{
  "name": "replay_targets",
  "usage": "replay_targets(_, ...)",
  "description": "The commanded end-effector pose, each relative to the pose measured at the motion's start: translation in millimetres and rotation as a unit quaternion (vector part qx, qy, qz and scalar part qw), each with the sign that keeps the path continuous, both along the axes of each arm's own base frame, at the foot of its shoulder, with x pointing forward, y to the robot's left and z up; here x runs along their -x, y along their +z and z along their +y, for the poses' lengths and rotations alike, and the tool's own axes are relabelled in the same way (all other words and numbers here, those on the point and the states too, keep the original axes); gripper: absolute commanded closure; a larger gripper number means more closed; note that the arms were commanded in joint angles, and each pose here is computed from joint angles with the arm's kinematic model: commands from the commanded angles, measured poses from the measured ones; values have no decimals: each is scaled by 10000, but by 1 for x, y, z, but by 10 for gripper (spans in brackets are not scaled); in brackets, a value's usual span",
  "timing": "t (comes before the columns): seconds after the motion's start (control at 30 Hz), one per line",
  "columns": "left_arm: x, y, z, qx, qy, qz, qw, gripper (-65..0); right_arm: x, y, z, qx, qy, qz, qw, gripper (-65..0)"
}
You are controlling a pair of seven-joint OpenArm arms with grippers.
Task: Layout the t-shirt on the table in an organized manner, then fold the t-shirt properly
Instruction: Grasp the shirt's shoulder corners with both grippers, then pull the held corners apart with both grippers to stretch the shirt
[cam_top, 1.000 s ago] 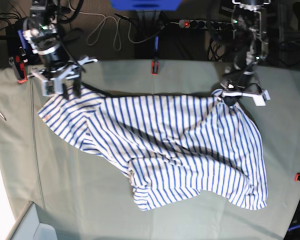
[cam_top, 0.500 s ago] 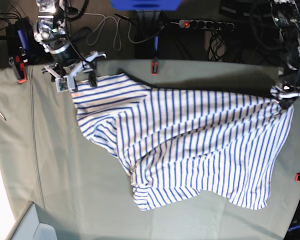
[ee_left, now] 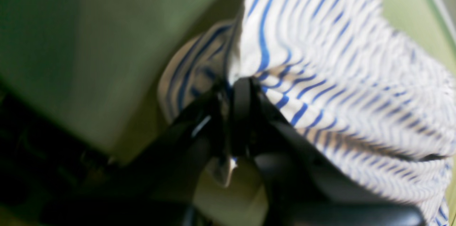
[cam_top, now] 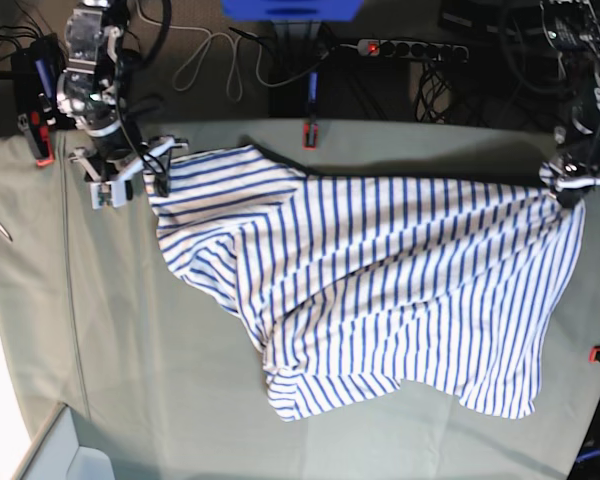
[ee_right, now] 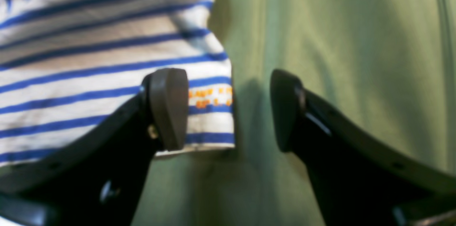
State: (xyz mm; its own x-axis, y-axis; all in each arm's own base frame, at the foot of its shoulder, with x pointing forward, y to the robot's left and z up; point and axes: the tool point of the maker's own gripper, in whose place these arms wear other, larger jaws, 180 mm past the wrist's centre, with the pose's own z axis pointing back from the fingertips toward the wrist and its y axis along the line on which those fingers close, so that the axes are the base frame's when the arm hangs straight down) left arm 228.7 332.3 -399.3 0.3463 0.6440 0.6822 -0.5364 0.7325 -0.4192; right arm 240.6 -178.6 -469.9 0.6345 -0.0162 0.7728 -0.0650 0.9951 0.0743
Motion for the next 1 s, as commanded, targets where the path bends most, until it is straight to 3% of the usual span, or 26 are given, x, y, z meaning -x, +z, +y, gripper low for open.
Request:
replay_targets(0.0,-4,7,5,-80,-2,-112,9999,-2,-5,5,-3,-23,5,-121,9999,-372)
replay_targets(0.23,-2,2,1,12,27,-74,10000,-7,9,-5,15,-140,183,64,9997,-369)
replay_targets(0.33,-7,4,0,23,29,-142,9999,-44,16,-9,30,-198,397,147,9989,-355)
replay_targets(0.4,-9,5,1,30,59,-164,9998,-98,17,-10,42,-237,586,170,9979,-287)
replay_targets(0.53,-9,6,1,28,57,-168,9998,-219,17,-10,39,-175,647,177,9976,-35)
replay_targets(0.57,-9,7,2,22,61,-184,9998,-233,14,-9,35,-128,622,147,9979,0)
replay_targets(0.83,-36,39,27,-134,359,-713,9967,-235,-8,31,-45,365,-264,-413,9981,0)
replay_targets(0.97,-55,59,37,-246,337,-953,9946,-226,-13,49,-58,502,-387,-634,9960,0)
